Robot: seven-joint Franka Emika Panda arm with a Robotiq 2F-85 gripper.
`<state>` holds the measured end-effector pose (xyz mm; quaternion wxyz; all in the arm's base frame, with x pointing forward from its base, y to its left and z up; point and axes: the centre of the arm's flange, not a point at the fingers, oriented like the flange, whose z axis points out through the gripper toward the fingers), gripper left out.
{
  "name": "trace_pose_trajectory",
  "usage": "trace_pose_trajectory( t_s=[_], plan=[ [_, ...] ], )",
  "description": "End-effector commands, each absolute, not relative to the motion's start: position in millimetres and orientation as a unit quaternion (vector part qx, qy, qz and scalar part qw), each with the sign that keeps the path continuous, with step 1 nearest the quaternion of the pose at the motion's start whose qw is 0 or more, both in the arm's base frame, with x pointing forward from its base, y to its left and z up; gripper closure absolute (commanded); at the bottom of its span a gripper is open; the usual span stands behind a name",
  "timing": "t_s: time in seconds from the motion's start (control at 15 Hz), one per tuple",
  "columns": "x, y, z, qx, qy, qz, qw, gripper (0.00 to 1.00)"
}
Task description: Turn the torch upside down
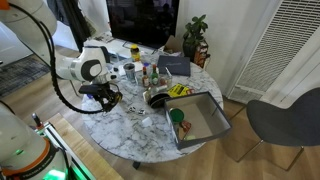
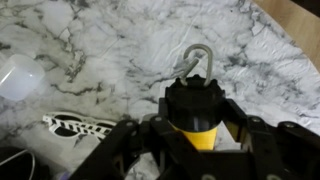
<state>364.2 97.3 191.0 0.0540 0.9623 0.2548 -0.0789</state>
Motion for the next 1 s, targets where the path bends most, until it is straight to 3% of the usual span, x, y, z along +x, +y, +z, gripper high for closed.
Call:
trace_pose_trajectory(
  t_s=[0.0,0.93],
  plan=[
    [356,111,238,0.962,0.261,-0.033,0.079,0.68],
    [431,156,267,0.942,0.316,0.079,0.08,0.68]
  ],
)
